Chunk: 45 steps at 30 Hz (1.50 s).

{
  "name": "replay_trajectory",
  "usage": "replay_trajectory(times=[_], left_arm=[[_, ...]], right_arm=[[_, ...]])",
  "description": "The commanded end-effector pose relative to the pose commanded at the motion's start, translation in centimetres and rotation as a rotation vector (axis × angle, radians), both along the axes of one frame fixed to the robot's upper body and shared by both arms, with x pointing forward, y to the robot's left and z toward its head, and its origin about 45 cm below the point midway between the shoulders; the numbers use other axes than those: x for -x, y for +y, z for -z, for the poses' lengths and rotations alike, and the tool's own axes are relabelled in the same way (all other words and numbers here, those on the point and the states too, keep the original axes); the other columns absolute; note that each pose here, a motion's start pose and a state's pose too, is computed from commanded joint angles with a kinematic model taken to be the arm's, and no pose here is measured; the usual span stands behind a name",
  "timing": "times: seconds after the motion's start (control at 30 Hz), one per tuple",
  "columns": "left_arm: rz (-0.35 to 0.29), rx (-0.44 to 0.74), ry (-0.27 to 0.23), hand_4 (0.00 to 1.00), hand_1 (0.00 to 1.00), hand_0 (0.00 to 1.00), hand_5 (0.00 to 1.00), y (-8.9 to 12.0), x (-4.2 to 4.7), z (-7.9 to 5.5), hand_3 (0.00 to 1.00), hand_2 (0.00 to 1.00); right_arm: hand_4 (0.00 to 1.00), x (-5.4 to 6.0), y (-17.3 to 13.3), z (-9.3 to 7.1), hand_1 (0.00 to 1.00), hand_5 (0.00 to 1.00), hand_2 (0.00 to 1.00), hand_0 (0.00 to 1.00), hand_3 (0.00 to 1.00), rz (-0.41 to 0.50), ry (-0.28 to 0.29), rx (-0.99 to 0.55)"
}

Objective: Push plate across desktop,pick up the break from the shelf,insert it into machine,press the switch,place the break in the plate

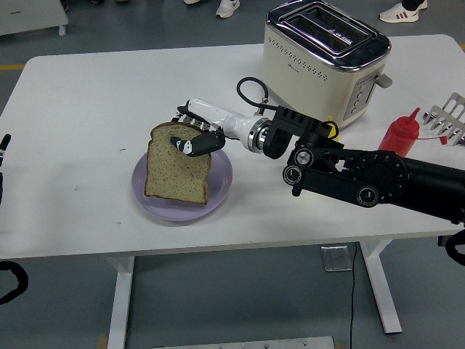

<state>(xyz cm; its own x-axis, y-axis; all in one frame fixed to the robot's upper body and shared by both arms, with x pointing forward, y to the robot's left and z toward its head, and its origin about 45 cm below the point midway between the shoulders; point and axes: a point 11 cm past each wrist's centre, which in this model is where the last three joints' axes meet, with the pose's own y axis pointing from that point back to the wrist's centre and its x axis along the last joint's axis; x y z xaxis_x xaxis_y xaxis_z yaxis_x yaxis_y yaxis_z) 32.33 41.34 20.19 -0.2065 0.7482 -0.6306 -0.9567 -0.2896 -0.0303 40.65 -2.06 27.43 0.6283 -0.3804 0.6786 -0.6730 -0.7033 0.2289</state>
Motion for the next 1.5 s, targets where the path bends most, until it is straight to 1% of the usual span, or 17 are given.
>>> replay_trajectory(times=[0.17,0.2,0.37,0.4,0.57,0.6,0.77,0.8,0.97,1.0,1.17,1.2,1.37,1.4,1.5], left_arm=[[-0.007,0.000,0.000,0.646,0.855,0.813,0.998,0.2,0.04,0.0,0.838,0.916],[-0.008,0.000,0.000,0.645,0.856,0.813,0.998,0.2,0.05,0.0,0.839,0.916],[-0.013,0.004,-0.001,0.645,0.856,0.813,0.998,0.4,0.07,0.0,0.839,0.916],[-0.014,0.004,-0.001,0.644,0.855,0.813,0.998,0.4,0.07,0.0,0.839,0.916],[-0.018,0.006,-0.003,0.644,0.855,0.813,0.998,0.4,0.08,0.0,0.839,0.916],[-0.019,0.006,-0.003,0.643,0.855,0.813,0.998,0.5,0.09,-0.1,0.838,0.916],[-0.026,0.006,-0.007,0.643,0.855,0.813,0.998,0.7,0.16,-0.2,0.838,0.916],[-0.027,0.006,-0.007,0.642,0.855,0.813,0.998,0.7,0.17,-0.2,0.839,0.916],[-0.030,0.006,-0.010,0.642,0.855,0.813,0.998,0.8,0.20,-0.2,0.839,0.916],[-0.031,0.006,-0.010,0.642,0.856,0.813,0.998,0.8,0.21,-0.2,0.839,0.916],[-0.036,0.007,-0.012,0.642,0.856,0.813,0.998,1.0,0.27,-0.3,0.839,0.916],[-0.037,0.007,-0.013,0.642,0.855,0.813,0.998,1.0,0.28,-0.3,0.838,0.916],[-0.042,0.007,-0.016,0.642,0.855,0.813,0.998,1.2,0.32,-0.4,0.838,0.916],[-0.043,0.007,-0.016,0.641,0.855,0.814,0.998,1.2,0.32,-0.4,0.838,0.916],[-0.044,0.008,-0.017,0.641,0.855,0.814,0.998,1.2,0.32,-0.4,0.838,0.916]], right_arm=[[0.282,0.4,0.0,0.5,0.467,0.204,0.503,0.368,0.526,-0.019,0.020,-0.001],[0.323,0.4,0.1,0.5,0.479,0.233,0.512,0.397,0.532,-0.023,0.021,-0.002],[0.323,0.6,0.7,0.2,0.479,0.233,0.512,0.397,0.532,-0.037,0.013,-0.015],[0.384,0.6,0.8,0.1,0.525,0.240,0.531,0.447,0.550,-0.038,0.011,-0.017],[0.384,0.6,1.1,0.0,0.525,0.240,0.531,0.447,0.550,-0.050,0.000,-0.010],[0.557,0.6,1.1,0.1,0.631,0.288,0.630,0.550,0.683,-0.053,-0.002,-0.003],[0.557,0.4,0.8,0.5,0.631,0.288,0.630,0.550,0.683,-0.064,-0.015,0.037],[0.670,0.4,0.7,0.6,0.708,0.329,0.731,0.654,0.783,-0.066,-0.017,0.043],[0.670,0.3,0.5,0.9,0.708,0.329,0.731,0.654,0.783,-0.078,-0.028,0.070],[0.741,0.3,0.4,1.0,0.789,0.378,0.839,0.771,0.877,-0.080,-0.031,0.074],[0.741,0.1,0.4,0.8,0.789,0.378,0.839,0.771,0.877,-0.075,-0.048,0.068],[0.764,0.1,0.3,0.7,0.842,0.389,0.895,0.833,0.924,-0.073,-0.052,0.066],[0.764,-0.2,0.1,0.4,0.842,0.389,0.895,0.833,0.924,-0.057,-0.074,0.056],[0.792,-0.3,0.1,0.4,0.863,0.410,0.928,0.879,0.965,-0.054,-0.077,0.054],[0.792,-0.6,-0.1,0.1,0.863,0.410,0.928,0.879,0.965,-0.039,-0.093,0.041]])
